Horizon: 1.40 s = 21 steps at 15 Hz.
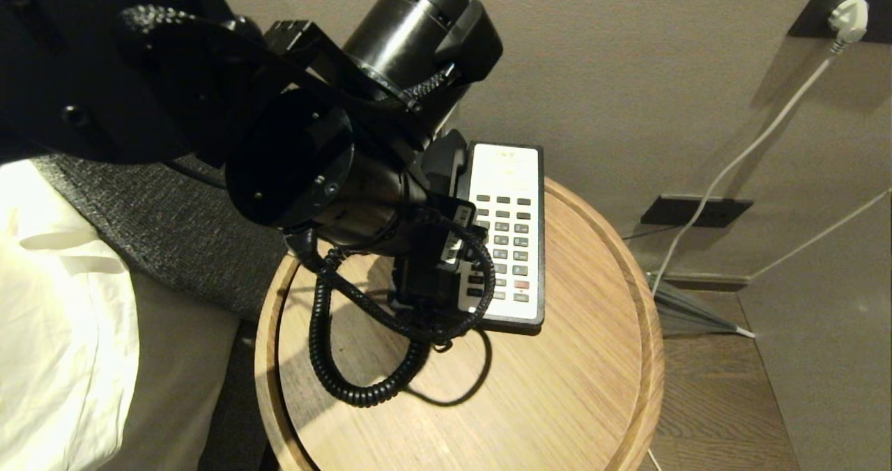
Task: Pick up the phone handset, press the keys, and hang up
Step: Pick up the desk phone handset
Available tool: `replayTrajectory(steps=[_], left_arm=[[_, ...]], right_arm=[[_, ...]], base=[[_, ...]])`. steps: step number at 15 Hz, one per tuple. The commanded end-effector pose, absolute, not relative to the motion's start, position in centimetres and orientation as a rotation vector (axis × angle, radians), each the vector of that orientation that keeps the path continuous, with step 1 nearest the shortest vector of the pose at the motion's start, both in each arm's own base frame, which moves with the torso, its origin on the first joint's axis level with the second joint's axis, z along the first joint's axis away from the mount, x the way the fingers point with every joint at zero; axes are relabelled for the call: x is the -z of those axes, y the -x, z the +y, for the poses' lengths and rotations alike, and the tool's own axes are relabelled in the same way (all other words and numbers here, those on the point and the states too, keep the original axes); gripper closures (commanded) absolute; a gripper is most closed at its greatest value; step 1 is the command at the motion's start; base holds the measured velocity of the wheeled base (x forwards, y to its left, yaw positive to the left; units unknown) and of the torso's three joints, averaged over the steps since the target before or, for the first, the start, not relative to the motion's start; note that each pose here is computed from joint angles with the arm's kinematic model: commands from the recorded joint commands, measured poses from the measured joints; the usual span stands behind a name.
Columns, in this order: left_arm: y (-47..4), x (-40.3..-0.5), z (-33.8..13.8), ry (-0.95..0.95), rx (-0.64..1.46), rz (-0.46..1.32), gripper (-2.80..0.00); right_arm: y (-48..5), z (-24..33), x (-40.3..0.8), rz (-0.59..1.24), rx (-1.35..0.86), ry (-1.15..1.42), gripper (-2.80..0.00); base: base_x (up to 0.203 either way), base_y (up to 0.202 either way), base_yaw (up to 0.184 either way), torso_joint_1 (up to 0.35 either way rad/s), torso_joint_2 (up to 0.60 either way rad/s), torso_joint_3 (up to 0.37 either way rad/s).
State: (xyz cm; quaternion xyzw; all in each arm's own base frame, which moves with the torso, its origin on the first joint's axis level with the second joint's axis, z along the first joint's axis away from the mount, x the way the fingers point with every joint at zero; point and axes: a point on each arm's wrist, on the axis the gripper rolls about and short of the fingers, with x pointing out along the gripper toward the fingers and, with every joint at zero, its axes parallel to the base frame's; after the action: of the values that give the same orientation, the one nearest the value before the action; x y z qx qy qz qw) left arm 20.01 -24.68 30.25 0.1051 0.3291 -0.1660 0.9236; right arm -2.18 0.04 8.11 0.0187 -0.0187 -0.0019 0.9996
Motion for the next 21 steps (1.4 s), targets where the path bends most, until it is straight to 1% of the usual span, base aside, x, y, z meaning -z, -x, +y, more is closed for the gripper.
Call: replayTrajectory(steps=[1, 9, 12, 21], left_arm=[[-20.2, -30.1, -24.6, -0.229, 0.319, 0.676, -2.8], [-20.8, -29.8, -24.6, -0.214, 0.296, 0.68, -2.8], [-21.3, -30.1, -24.9, -0.183, 0.303, 0.642, -2.8], [-21.6, -29.9, -25.0, -0.185, 0.287, 0.639, -2.8]], right_arm=[[2.0, 0.0, -7.6, -0.018, 0.003, -0.038, 0.0], [2.0, 0.0, -7.6, -0.018, 0.004, -0.038, 0.0], [2.0, 0.0, -7.6, -0.018, 0.003, -0.038, 0.0], [2.0, 0.0, -7.6, -0.018, 0.004, -0.038, 0.0]], base=[[0.0, 0.0, 0.0, 0.0, 0.0, 0.0], [0.0, 0.0, 0.0, 0.0, 0.0, 0.0], [0.0, 0.0, 0.0, 0.0, 0.0, 0.0], [0.0, 0.0, 0.0, 0.0, 0.0, 0.0]])
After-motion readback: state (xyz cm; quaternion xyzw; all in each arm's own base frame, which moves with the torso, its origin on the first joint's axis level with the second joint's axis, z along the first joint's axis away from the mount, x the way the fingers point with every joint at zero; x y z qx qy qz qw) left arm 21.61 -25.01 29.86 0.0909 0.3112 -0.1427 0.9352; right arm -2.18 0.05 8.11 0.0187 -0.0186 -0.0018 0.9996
